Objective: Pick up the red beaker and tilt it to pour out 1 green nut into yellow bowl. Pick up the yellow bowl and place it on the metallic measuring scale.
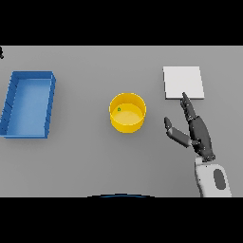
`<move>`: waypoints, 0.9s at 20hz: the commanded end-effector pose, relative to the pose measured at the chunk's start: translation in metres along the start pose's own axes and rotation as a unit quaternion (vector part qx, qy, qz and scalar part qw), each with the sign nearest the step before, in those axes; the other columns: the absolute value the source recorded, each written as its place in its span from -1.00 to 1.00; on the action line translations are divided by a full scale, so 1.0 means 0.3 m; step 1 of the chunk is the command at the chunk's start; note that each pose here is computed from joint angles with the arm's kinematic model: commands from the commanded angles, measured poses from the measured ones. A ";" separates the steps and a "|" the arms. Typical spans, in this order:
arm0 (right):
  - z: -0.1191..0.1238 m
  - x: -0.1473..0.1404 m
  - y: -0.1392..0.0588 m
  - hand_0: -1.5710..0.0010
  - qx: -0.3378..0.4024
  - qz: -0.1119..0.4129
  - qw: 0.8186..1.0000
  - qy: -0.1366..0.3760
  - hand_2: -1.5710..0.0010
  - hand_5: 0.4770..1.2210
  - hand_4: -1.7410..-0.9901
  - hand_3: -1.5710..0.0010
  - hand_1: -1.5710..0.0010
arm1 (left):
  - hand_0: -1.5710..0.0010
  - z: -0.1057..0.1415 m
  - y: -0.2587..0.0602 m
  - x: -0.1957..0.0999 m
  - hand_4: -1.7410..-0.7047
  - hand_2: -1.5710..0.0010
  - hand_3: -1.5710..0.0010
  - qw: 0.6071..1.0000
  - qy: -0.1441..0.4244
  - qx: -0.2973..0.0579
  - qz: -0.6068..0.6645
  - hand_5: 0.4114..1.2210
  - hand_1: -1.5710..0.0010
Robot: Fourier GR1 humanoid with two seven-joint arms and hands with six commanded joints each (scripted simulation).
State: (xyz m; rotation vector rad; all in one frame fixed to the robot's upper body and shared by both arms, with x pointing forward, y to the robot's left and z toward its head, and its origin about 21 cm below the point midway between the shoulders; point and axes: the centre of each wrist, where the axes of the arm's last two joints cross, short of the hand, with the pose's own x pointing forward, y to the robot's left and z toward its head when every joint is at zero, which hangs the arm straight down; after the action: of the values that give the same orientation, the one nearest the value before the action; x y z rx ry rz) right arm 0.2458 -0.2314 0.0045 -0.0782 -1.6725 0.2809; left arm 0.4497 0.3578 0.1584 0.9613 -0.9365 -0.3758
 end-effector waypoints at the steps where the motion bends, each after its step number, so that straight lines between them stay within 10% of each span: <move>1: -0.004 0.009 0.008 1.00 0.006 0.003 1.000 -0.006 1.00 -0.36 0.15 1.00 1.00 | -1.00 0.007 -0.009 -0.016 -1.00 -1.00 -0.88 1.000 -0.003 0.004 0.001 1.00 -1.00; 8: -0.002 0.001 0.024 1.00 0.001 0.005 1.000 0.004 1.00 -0.33 0.08 1.00 1.00 | -1.00 0.098 -0.061 -0.104 -0.99 -1.00 -0.68 0.999 -0.001 0.016 0.033 0.81 -1.00; 11: -0.016 0.001 0.020 1.00 0.000 0.013 1.000 0.002 1.00 -0.33 0.11 1.00 1.00 | -1.00 0.141 -0.103 -0.140 -0.70 -1.00 -0.84 0.999 -0.003 -0.005 0.036 0.36 -1.00; 14: -0.011 0.003 0.025 1.00 0.001 0.010 1.000 -0.005 1.00 -0.32 0.10 1.00 1.00 | -1.00 0.173 -0.100 -0.158 -0.06 -1.00 -0.19 0.999 -0.007 -0.033 0.027 -0.02 -1.00; 16: -0.018 0.010 0.013 1.00 -0.002 0.016 1.000 -0.002 1.00 -0.32 0.12 1.00 1.00 | -0.83 0.204 -0.092 -0.157 0.34 -0.48 0.09 0.996 -0.027 -0.069 0.042 -0.15 -0.64; 18: -0.015 0.011 0.021 1.00 -0.004 0.010 1.000 -0.002 1.00 -0.33 0.12 1.00 1.00 | -0.25 0.220 -0.085 -0.158 0.58 0.05 0.41 0.993 -0.038 -0.101 0.048 -0.25 -0.06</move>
State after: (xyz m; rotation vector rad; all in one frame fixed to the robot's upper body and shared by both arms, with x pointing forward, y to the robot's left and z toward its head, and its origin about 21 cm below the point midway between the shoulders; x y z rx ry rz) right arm 0.2494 -0.2237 0.0067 -0.1008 -1.6773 0.2895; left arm 0.3722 0.3393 0.1286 0.7176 -0.9922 -0.4205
